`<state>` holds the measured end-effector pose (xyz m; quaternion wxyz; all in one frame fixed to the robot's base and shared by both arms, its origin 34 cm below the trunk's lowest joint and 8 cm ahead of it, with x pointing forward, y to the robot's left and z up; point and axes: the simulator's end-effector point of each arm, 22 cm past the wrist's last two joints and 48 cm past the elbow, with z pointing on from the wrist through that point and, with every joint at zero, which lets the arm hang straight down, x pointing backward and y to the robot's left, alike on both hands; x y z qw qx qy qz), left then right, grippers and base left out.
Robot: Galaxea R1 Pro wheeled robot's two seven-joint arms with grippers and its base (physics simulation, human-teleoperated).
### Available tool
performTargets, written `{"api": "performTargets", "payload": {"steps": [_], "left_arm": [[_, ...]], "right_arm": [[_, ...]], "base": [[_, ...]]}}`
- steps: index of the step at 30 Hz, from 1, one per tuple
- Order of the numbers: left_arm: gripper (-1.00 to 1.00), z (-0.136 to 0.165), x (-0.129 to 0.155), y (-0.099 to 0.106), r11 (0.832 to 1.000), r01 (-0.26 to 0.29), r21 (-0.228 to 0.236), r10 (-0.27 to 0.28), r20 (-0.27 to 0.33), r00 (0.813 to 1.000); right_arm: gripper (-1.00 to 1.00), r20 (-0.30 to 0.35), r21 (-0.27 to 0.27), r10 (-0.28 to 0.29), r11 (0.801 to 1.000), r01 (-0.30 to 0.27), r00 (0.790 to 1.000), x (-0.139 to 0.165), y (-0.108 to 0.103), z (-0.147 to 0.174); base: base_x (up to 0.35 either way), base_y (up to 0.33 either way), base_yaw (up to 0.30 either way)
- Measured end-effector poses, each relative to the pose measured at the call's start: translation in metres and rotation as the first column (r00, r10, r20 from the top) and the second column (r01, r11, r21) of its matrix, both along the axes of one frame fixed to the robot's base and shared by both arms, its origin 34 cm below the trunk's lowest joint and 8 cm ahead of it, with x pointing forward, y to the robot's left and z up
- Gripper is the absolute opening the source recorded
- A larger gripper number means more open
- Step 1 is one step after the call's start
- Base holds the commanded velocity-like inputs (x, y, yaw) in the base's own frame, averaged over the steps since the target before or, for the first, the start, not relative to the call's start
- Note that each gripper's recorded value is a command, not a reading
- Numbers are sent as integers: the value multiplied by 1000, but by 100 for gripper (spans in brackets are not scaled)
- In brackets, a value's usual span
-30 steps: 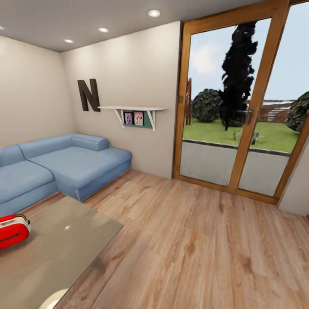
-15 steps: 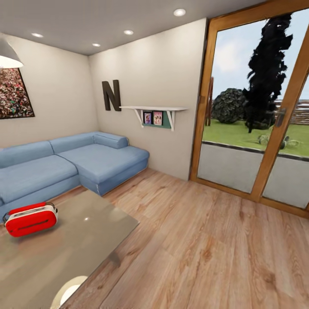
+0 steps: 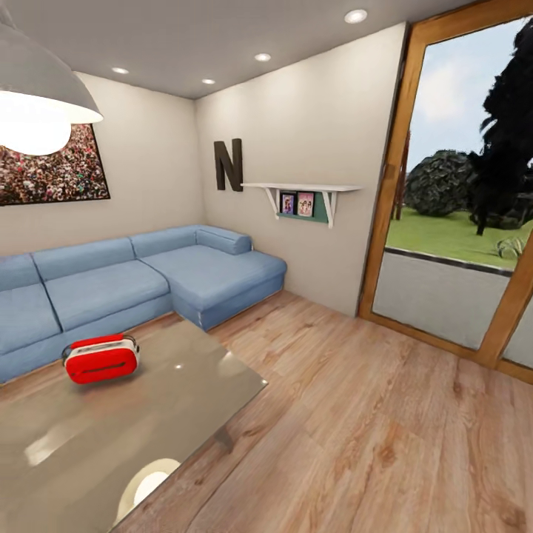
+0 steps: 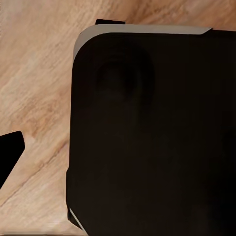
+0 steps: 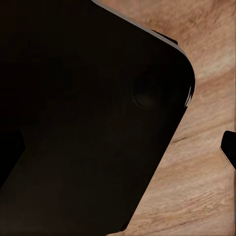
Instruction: Turn on the radio receiver that's on the table in the living room.
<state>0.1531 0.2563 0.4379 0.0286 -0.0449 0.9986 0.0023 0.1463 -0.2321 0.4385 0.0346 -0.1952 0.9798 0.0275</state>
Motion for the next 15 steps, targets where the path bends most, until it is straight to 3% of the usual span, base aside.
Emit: {"api": "performTargets", "payload": {"steps": [15], "left_arm": [[100,0,0,0,1000,0,0,0,0,1000]], "right_arm": [[100,0,0,0,1000,0,1000,0,0,0]], "base": [[0,0,284]]}}
